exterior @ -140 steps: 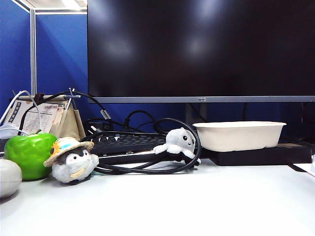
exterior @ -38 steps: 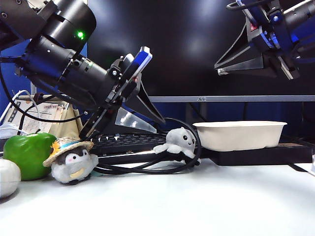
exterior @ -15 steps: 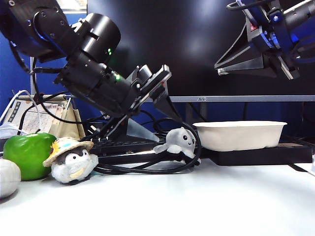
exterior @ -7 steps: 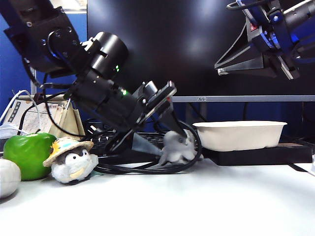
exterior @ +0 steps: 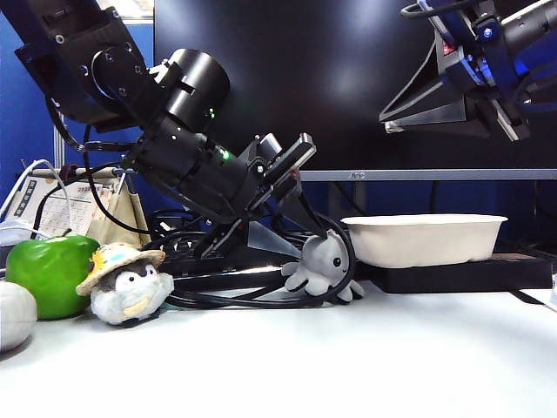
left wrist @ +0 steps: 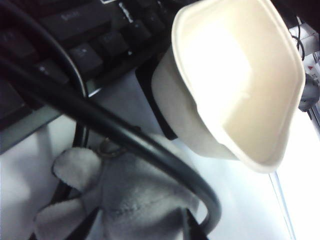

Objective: Identity fluffy octopus among items on the table, put them into the paper lunch box.

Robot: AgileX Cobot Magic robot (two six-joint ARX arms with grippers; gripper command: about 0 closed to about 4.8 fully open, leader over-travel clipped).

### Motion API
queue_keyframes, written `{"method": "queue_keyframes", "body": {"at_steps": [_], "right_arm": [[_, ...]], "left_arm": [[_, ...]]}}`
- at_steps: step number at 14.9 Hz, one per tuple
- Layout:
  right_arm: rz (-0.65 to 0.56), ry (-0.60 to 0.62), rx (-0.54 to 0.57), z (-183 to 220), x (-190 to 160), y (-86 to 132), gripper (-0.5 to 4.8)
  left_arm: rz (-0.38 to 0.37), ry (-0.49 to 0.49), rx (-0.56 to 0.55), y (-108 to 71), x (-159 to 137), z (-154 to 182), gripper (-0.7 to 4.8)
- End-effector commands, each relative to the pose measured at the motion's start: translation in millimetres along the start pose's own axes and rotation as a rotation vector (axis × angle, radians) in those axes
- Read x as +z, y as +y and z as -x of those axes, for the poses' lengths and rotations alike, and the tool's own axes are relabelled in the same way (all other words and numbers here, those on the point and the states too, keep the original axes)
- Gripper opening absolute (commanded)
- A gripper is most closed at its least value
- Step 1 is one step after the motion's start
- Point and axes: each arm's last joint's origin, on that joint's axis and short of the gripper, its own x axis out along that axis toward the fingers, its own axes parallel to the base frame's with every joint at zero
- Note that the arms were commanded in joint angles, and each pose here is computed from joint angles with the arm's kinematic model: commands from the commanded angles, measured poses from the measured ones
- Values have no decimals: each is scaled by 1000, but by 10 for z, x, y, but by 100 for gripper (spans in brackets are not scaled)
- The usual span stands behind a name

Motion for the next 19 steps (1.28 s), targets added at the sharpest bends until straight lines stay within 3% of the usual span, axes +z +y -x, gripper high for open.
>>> {"method": "queue_keyframes", "body": {"at_steps": [1, 3, 5, 7, 11, 15, 19], "right_arm": [[14, -19, 10, 5, 33, 17, 54], [14, -19, 10, 5, 32, 17, 54], [14, -19, 10, 5, 32, 17, 54], [14, -19, 10, 5, 32, 17, 54], [14, -19, 10, 5, 32, 17, 54], [13, -17, 10, 5, 30, 17, 54], [11, -13, 8, 5, 26, 15, 54]], "left_arm": [[7, 24, 10, 43, -44, -40, 203], [18, 45, 21, 89, -91, -82, 84], [16, 45, 19, 89, -92, -86, 77], [17, 49, 12, 88, -92, -85, -6], [21, 70, -32, 71, -95, -82, -6], [62, 107, 24, 89, -130, -52, -6], [-69, 120, 166, -2, -71, 172, -6]]}}
